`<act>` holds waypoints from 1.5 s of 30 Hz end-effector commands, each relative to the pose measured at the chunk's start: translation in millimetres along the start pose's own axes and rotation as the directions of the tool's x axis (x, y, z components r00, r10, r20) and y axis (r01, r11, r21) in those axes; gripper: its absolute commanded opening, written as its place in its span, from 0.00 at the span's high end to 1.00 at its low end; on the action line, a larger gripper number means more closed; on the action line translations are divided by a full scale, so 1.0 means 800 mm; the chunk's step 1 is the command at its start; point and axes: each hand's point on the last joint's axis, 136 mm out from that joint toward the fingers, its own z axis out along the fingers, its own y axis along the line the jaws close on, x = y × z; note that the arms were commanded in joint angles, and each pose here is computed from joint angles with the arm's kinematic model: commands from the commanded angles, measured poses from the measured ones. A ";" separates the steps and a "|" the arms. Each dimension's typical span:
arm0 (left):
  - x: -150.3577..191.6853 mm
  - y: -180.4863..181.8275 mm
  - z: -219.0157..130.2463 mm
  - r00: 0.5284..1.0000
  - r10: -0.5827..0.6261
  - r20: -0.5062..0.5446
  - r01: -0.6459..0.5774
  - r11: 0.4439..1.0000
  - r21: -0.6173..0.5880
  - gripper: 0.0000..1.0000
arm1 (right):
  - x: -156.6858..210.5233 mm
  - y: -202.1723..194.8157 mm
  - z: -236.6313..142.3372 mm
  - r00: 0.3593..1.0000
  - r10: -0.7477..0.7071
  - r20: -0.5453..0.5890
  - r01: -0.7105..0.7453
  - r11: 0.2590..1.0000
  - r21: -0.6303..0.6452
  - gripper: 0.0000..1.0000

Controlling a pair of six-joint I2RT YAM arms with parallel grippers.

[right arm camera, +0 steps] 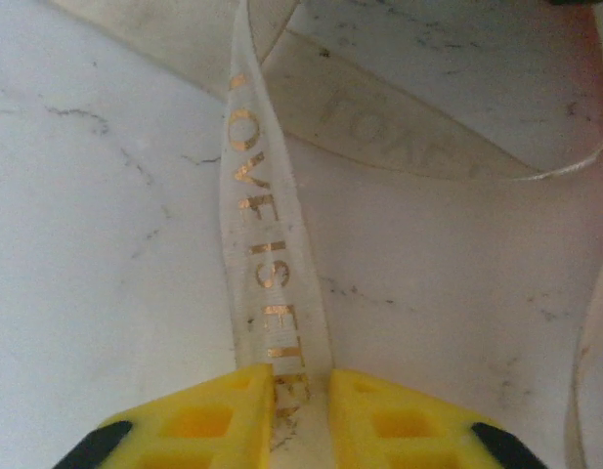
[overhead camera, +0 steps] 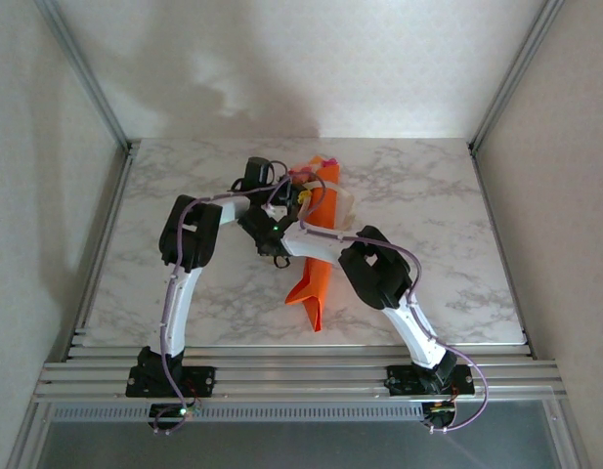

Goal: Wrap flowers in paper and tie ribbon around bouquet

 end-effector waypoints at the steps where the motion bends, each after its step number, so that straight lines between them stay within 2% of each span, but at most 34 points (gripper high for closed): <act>1: -0.012 0.042 0.004 0.995 -0.100 0.013 0.101 0.993 -0.062 1.00 | 0.028 -0.027 0.037 0.996 0.005 -0.086 0.003 0.996 0.093 0.93; 3: -0.011 0.039 0.004 0.995 -0.097 0.013 0.098 0.993 -0.060 1.00 | 0.024 -0.028 0.030 0.997 0.011 -0.071 -0.005 0.996 0.089 1.00; 10: -0.005 0.009 -0.002 0.999 -0.046 0.025 0.047 0.998 -0.043 1.00 | -0.025 -0.001 -0.047 0.999 0.022 0.037 -0.018 0.995 -0.102 1.00; 17: 0.006 -0.017 -0.009 0.999 0.005 0.033 -0.004 0.999 -0.038 1.00 | -0.019 0.008 -0.124 0.999 0.053 -0.012 -0.054 0.954 -0.295 1.00; 24: 0.005 -0.010 -0.009 0.999 0.004 0.034 -0.002 0.999 -0.047 1.00 | -0.006 0.000 -0.124 0.994 0.097 -0.045 -0.106 0.944 -0.311 1.00; 30: 0.001 -0.015 -0.006 0.999 0.014 0.038 -0.013 0.999 -0.041 1.00 | 0.002 0.000 -0.155 0.996 0.069 -0.058 -0.085 0.926 -0.367 1.00; 39: 0.013 -0.034 -0.008 0.997 0.067 0.042 -0.065 0.997 -0.051 1.00 | 0.028 -0.068 -0.244 1.000 -0.012 -0.025 0.001 0.920 -0.392 1.00; 45: 0.033 -0.034 -0.010 0.995 0.098 0.037 -0.094 0.991 -0.095 1.00 | 0.047 -0.147 -0.277 0.999 0.048 -0.016 -0.050 0.942 -0.331 1.00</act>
